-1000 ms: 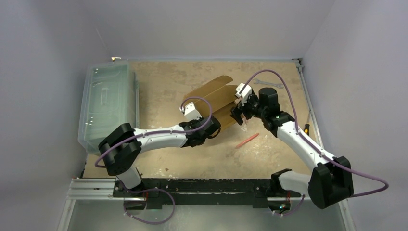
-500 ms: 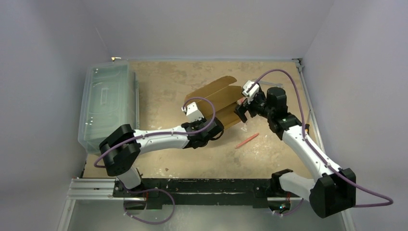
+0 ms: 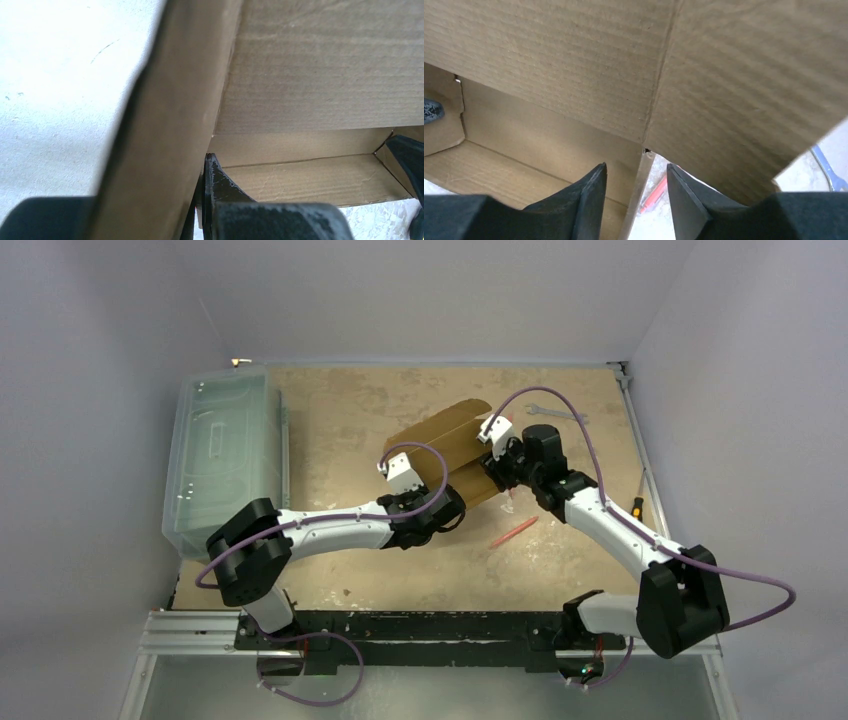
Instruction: Fold the paper box
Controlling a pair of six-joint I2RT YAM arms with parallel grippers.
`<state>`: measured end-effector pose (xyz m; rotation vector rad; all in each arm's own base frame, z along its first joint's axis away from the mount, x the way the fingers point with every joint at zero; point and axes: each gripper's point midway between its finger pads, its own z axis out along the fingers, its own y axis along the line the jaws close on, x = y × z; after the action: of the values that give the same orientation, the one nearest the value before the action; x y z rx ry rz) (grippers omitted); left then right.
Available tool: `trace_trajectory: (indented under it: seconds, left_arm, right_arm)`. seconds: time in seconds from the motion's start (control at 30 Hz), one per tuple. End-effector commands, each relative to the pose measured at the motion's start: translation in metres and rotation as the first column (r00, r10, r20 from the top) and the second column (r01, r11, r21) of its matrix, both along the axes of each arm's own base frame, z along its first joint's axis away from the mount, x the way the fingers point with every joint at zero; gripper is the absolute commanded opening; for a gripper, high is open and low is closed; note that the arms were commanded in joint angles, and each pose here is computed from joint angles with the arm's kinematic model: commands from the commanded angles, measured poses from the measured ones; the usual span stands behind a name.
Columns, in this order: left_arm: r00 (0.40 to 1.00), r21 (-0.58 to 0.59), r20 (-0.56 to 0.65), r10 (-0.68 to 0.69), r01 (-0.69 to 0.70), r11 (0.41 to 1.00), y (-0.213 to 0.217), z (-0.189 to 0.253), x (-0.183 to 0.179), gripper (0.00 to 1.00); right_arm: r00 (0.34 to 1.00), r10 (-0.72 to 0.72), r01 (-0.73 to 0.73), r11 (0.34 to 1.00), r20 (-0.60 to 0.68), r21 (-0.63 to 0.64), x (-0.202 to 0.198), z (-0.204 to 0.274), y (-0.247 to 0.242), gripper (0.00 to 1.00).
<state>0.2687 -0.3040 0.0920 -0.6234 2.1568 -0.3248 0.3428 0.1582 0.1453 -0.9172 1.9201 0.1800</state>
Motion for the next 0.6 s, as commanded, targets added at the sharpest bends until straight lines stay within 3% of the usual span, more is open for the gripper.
trace_trajectory:
  seconds: [0.0,0.13,0.27,0.33,0.43,0.57]
  left_arm:
    - [0.999,-0.036,0.042,0.028,-0.027,0.999,-0.0061,0.0173,0.0064,0.00]
    - [0.999,-0.042,0.034,0.033,-0.032,0.999,-0.0073,0.0164,0.0060,0.00]
    - [0.999,-0.048,0.027,0.025,-0.023,0.999,-0.0107,0.0190,0.0057,0.00]
    - [0.999,-0.055,0.025,0.022,-0.021,0.998,-0.0121,0.0212,0.0053,0.00]
    - [0.999,-0.063,0.026,0.021,-0.019,0.998,-0.0129,0.0238,0.0054,0.00]
    - [0.999,-0.053,0.033,0.029,-0.027,0.998,-0.0094,0.0249,0.0060,0.00]
  right_arm:
    - [0.997,-0.046,0.046,0.999,0.068,-0.002,0.0123,0.0175,0.0000,0.45]
    - [0.997,-0.061,0.061,0.998,0.048,0.005,0.0140,0.0135,0.0029,0.20]
    - [0.997,-0.069,0.069,0.998,0.035,0.005,0.0157,0.0110,0.0042,0.06]
    - [0.996,-0.080,0.080,0.997,0.039,0.006,0.0166,0.0117,0.0035,0.04]
    - [0.995,-0.088,0.088,0.996,0.036,0.008,0.0172,0.0119,0.0028,0.08]
    - [0.994,-0.092,0.091,0.996,0.053,0.015,0.0162,0.0182,0.0017,0.44]
